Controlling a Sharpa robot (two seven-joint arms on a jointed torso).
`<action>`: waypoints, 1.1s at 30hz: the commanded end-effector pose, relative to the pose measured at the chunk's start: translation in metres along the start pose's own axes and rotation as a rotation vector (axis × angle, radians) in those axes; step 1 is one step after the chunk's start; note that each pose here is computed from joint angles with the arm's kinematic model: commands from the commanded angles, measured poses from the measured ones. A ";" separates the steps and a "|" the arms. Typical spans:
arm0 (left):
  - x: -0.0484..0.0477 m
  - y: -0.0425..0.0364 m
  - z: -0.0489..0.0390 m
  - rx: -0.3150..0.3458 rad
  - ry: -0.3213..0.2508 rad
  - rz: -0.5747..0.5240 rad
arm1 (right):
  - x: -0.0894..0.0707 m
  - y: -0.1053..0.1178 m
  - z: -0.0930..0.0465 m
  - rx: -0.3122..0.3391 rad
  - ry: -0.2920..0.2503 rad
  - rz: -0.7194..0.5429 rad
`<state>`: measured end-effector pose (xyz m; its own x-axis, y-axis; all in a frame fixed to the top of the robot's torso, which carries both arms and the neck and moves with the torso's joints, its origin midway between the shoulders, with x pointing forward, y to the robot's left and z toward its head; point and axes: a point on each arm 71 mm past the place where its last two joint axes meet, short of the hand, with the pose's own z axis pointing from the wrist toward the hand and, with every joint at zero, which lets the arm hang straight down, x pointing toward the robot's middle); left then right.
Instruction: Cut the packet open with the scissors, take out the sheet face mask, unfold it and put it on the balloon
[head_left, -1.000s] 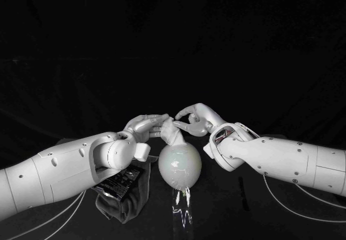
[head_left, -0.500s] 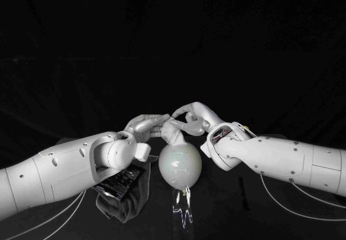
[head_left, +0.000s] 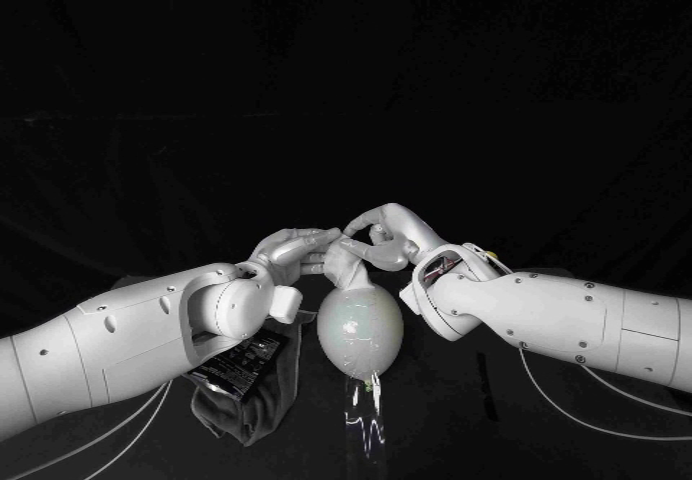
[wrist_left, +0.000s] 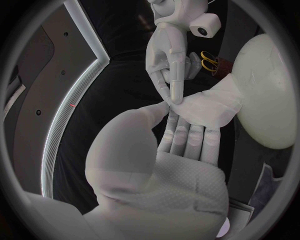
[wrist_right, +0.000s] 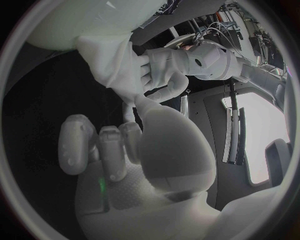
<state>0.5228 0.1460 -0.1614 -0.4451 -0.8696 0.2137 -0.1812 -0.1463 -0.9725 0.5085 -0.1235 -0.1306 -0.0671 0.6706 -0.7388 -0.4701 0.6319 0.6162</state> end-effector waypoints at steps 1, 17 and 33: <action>0.0043 -0.0016 0.0006 0.012 0.029 -0.001 | 0.001 0.001 0.000 -0.011 0.013 -0.024; 0.0048 -0.0014 0.0008 0.009 0.033 -0.001 | -0.002 0.003 -0.001 -0.023 -0.042 -0.043; -0.0032 -0.0018 0.0002 0.009 -0.014 0.017 | -0.005 0.006 -0.005 -0.022 -0.068 -0.014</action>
<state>0.5244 0.1494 -0.1620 -0.4366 -0.8765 0.2027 -0.1767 -0.1374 -0.9746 0.5027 -0.1253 -0.1266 -0.0107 0.6807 -0.7325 -0.4816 0.6385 0.6003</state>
